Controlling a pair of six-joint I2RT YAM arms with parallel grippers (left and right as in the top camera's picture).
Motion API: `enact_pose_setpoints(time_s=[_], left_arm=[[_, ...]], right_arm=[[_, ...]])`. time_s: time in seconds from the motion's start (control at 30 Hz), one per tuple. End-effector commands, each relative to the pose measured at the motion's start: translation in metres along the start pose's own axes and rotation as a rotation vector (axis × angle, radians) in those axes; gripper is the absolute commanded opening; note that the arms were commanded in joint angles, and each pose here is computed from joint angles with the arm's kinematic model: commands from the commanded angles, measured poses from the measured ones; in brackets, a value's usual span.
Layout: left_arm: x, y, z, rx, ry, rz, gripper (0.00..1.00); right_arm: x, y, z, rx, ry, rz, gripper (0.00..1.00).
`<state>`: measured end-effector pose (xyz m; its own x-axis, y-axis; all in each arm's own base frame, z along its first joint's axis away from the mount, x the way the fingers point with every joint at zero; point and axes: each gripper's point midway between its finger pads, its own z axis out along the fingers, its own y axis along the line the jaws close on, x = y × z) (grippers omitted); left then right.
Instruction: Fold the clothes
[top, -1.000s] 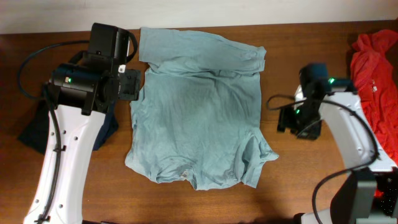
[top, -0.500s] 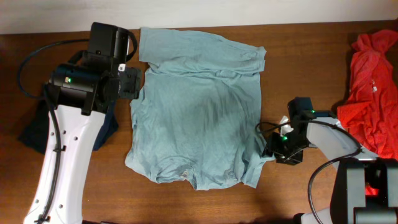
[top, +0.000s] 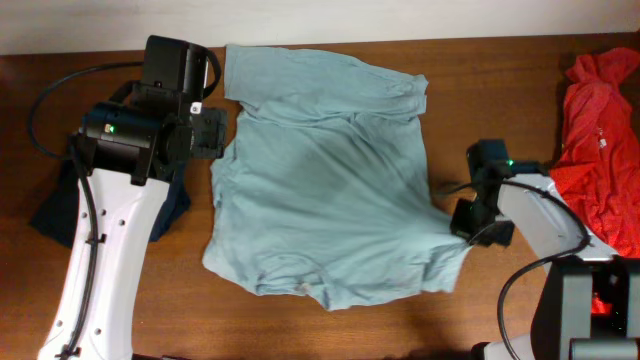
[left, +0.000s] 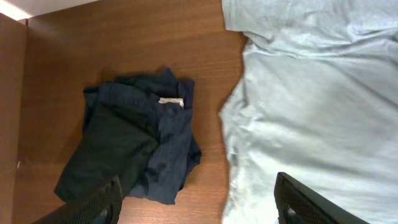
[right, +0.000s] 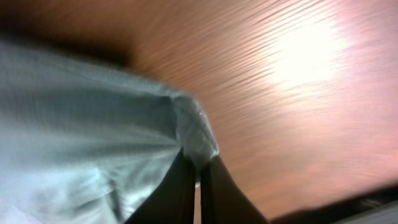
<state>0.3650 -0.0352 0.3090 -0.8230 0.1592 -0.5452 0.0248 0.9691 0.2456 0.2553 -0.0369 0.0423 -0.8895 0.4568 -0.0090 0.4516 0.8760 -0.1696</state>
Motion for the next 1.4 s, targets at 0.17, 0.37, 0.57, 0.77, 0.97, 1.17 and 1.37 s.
enact_pose_setpoints(time_s=[0.17, 0.37, 0.57, 0.77, 0.97, 1.17, 1.37], left_arm=[[-0.001, 0.001, -0.005, 0.004, -0.013, -0.021, 0.78], [0.007, 0.002, -0.005, 0.002, 0.02, -0.013, 0.92], [0.034, -0.001, 0.009, 0.029, 0.135, -0.062, 0.96], [0.071, -0.017, 0.064, 0.147, 0.27, -0.123, 0.96], [0.091, -0.039, 0.118, 0.214, 0.279, -0.134, 0.93], [0.106, -0.065, 0.154, 0.312, 0.287, -0.107, 0.89], [0.124, -0.093, 0.196, 0.414, 0.301, -0.021, 0.89]], right_arm=[[-0.057, -0.035, -0.039, 0.208, -0.26, 0.195, 0.04], [-0.054, -0.05, -0.037, 0.238, -0.237, 0.223, 0.31], [-0.042, -0.049, -0.03, 0.15, -0.137, 0.253, 0.56], [-0.038, 0.014, -0.032, -0.196, -0.067, -0.009, 0.47], [-0.018, 0.101, -0.07, -0.696, -0.06, -0.348, 0.28], [-0.006, 0.129, -0.076, -0.702, -0.1, -0.497, 0.38], [0.0, 0.146, -0.077, -0.667, -0.123, -0.529, 0.43]])
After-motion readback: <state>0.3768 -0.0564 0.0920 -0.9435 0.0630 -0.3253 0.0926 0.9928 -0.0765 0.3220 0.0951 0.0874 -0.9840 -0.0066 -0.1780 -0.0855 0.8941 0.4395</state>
